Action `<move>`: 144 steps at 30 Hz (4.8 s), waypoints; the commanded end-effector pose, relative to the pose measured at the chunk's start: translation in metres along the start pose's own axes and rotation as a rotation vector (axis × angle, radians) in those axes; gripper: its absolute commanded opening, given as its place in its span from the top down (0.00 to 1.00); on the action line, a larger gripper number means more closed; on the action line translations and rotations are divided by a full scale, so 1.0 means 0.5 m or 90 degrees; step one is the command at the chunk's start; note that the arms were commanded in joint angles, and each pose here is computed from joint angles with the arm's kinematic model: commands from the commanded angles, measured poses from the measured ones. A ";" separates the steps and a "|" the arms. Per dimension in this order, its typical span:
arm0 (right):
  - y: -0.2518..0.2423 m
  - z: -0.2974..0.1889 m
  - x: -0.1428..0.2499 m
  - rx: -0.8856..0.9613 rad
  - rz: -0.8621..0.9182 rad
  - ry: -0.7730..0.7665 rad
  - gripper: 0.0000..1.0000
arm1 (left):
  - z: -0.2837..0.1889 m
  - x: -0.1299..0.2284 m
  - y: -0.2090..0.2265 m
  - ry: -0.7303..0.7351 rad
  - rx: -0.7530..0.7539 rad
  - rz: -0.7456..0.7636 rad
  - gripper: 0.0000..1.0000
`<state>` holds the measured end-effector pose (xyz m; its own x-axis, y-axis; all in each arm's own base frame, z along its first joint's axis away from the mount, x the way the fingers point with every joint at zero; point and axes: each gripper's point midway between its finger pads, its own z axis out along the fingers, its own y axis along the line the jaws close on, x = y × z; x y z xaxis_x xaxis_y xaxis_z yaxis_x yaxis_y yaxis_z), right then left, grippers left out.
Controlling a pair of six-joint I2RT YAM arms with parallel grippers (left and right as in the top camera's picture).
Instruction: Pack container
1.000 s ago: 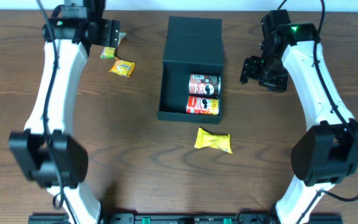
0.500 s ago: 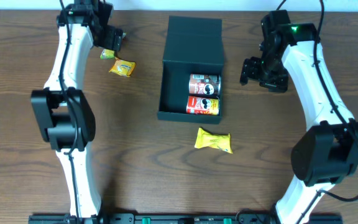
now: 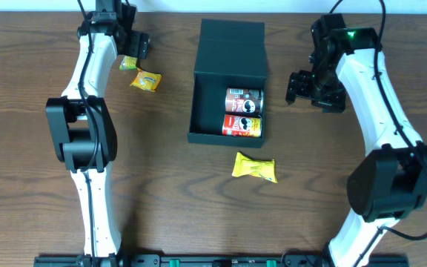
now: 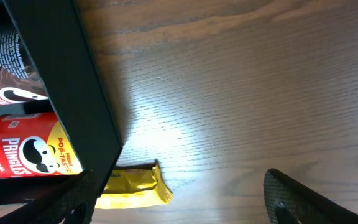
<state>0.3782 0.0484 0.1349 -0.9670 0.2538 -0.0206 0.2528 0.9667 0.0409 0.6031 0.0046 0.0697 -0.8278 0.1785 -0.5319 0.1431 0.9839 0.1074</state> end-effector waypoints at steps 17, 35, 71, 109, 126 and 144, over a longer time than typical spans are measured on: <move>0.006 0.007 0.022 0.023 -0.028 0.005 0.12 | 0.115 0.034 -0.017 0.005 0.022 -0.038 0.20; 0.014 0.017 0.025 0.023 -0.036 0.005 0.10 | 0.115 0.017 -0.011 -0.017 0.014 -0.076 0.84; 0.042 0.014 -0.024 -0.043 -0.019 -0.047 0.04 | -0.199 -0.053 -0.150 0.082 0.157 -0.118 0.94; 0.006 0.013 -0.031 -0.055 0.017 -0.033 0.02 | -0.340 0.128 -0.501 0.294 0.134 0.005 0.94; 0.006 0.013 -0.031 -0.055 0.012 -0.034 0.01 | -0.342 0.139 -0.520 0.299 0.078 -0.087 0.86; 0.003 -0.005 -0.035 -0.064 0.005 -0.050 0.05 | -0.562 -0.051 -0.420 -0.014 0.097 0.004 0.05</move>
<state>0.3967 0.0491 0.1248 -0.9590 0.2759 -0.0645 0.2663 0.9554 0.1276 0.4518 -0.2320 0.2024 -0.9282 0.1336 -0.3472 0.1537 0.9876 -0.0308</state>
